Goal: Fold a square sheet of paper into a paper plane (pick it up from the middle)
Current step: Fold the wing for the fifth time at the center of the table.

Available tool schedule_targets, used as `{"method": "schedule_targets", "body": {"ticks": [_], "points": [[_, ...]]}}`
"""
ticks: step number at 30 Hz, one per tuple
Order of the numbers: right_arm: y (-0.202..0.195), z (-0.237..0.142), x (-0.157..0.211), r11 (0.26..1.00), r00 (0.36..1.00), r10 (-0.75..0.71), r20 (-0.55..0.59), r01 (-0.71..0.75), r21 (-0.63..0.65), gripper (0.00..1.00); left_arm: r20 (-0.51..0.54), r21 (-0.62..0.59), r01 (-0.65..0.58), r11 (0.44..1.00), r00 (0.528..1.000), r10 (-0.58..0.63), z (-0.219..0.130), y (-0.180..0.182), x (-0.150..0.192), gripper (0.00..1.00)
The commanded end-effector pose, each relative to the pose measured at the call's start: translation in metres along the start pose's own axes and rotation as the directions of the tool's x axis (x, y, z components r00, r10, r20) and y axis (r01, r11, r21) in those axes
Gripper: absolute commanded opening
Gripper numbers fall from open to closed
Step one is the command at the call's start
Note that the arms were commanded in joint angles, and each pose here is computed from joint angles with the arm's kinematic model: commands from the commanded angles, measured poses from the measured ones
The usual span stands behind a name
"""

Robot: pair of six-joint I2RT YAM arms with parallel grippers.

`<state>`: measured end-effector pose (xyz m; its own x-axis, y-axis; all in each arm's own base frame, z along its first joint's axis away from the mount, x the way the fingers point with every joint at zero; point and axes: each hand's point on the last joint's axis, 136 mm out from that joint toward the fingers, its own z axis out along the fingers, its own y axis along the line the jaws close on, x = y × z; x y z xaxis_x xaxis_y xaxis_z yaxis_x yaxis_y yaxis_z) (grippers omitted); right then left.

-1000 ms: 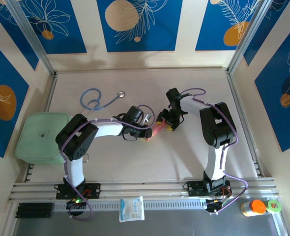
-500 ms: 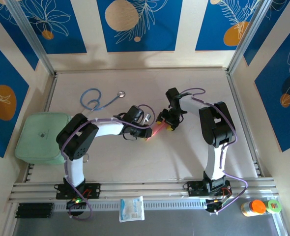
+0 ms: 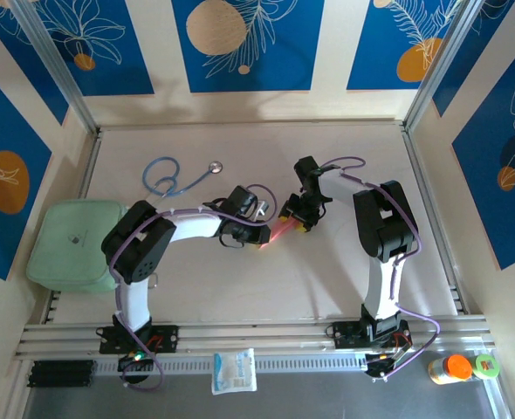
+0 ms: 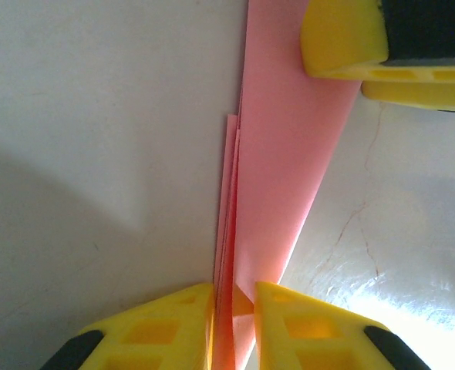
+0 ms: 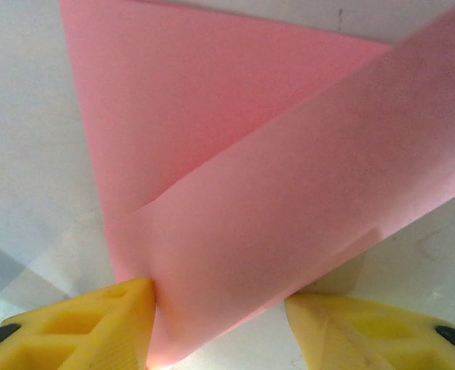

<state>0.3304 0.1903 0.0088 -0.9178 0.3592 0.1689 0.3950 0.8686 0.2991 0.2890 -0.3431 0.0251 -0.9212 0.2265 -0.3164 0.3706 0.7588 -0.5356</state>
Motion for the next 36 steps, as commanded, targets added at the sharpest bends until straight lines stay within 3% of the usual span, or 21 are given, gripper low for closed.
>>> {"method": "schedule_targets", "body": {"ticks": [1,19,30,36], "points": [[-0.054,0.062,0.0,0.982,0.999,0.033,-0.013,-0.03,0.187,0.54,-0.018,-0.059,0.003,0.998,1.0,-0.004,0.006,0.011,0.004,0.21],[-0.063,0.071,0.003,0.973,0.999,0.042,-0.03,-0.034,0.229,0.51,-0.017,-0.122,0.03,0.992,0.999,-0.032,0.005,0.021,0.004,0.18],[-0.066,0.074,0.003,0.969,0.997,0.062,-0.036,-0.051,0.241,0.51,0.117,-0.015,-0.029,0.999,0.993,0.03,-0.034,-0.024,-0.022,0.39],[-0.068,0.075,0.002,0.968,0.997,0.074,-0.037,-0.063,0.243,0.51,0.097,0.088,-0.032,0.996,0.995,0.024,-0.017,-0.04,-0.023,0.35]]}}
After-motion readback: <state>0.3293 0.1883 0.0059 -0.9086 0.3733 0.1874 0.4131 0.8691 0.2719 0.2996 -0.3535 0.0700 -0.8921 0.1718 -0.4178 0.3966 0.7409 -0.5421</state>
